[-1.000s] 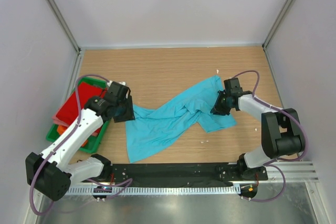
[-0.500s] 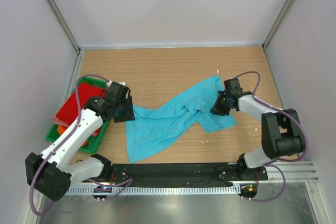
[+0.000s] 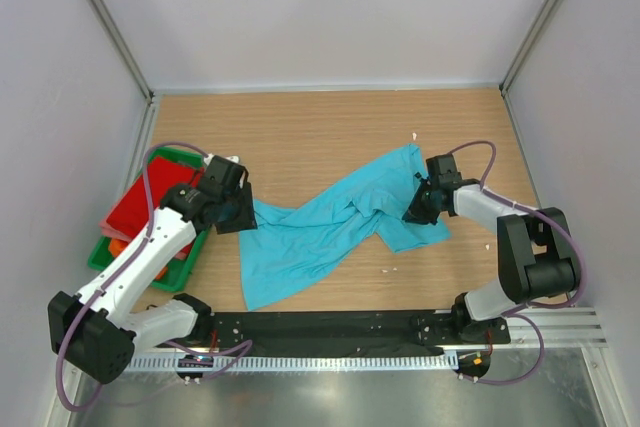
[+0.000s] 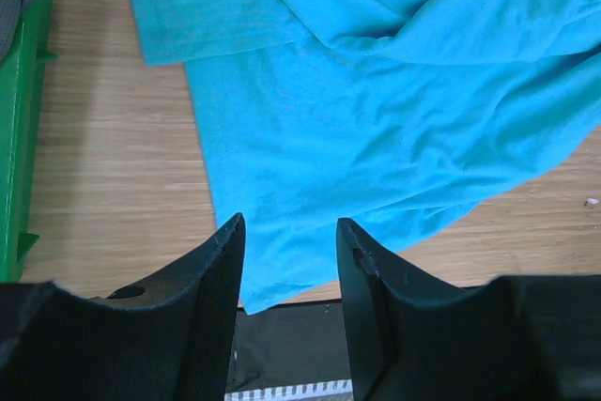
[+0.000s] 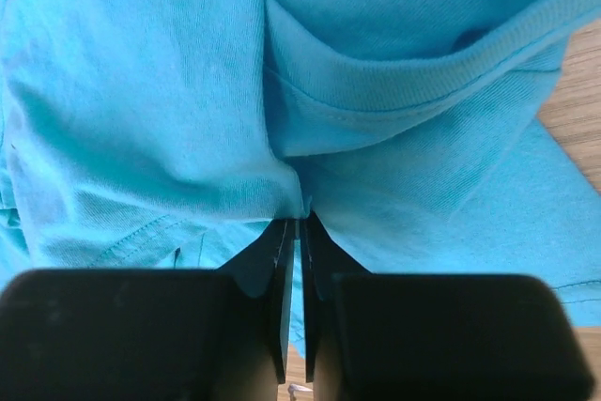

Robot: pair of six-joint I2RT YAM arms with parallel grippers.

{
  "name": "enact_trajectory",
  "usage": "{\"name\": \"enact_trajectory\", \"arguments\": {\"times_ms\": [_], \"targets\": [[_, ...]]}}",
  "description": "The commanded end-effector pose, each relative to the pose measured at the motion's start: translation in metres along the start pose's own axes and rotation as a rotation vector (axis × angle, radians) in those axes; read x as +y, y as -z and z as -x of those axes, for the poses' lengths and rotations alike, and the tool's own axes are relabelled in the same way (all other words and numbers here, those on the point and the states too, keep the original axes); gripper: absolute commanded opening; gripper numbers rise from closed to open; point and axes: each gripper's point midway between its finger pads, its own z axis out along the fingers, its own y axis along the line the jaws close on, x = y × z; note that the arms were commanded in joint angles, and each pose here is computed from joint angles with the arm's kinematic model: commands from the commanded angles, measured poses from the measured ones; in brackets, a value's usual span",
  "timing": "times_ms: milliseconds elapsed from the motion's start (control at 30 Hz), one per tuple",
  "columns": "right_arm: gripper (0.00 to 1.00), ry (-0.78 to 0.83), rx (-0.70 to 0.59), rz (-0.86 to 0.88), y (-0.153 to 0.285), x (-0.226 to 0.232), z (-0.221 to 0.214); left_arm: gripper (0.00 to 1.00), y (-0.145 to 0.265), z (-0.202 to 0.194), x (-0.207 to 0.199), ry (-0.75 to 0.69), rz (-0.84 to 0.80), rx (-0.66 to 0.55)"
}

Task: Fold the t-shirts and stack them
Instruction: Flatten the tshirt out

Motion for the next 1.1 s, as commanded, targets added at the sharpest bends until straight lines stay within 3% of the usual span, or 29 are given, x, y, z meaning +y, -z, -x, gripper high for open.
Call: {"name": "enact_trajectory", "arguments": {"times_ms": [0,67,233,433,533,633,900,1067], "targets": [[0.10,0.008,-0.073,-0.020,0.004,0.001,0.021,0.45,0.009,0.013,-0.002,0.003,-0.009,-0.043],[0.01,0.022,-0.071,-0.037,0.006,-0.001,0.023,0.45,0.009,0.013,-0.003,0.005,-0.009,-0.043],[0.01,0.056,-0.121,-0.083,0.034,-0.001,0.043,0.46,0.011,0.017,0.002,0.009,0.017,-0.056],[0.01,-0.041,-0.155,-0.274,0.083,-0.050,0.059,0.50,0.006,0.022,0.016,0.035,0.099,-0.057],[0.01,-0.096,-0.192,-0.294,0.106,-0.069,0.064,0.47,-0.008,0.018,0.030,0.084,0.171,-0.010],[0.01,-0.093,-0.188,-0.295,0.116,-0.071,0.062,0.38,-0.028,0.017,0.039,0.144,0.231,0.007],[0.01,-0.069,-0.188,-0.280,0.124,-0.069,0.067,0.41,-0.092,0.025,0.040,0.224,0.249,0.035],[0.01,-0.065,-0.177,-0.245,0.121,-0.063,0.065,0.42,-0.110,0.038,0.045,0.240,0.273,0.033]]}}
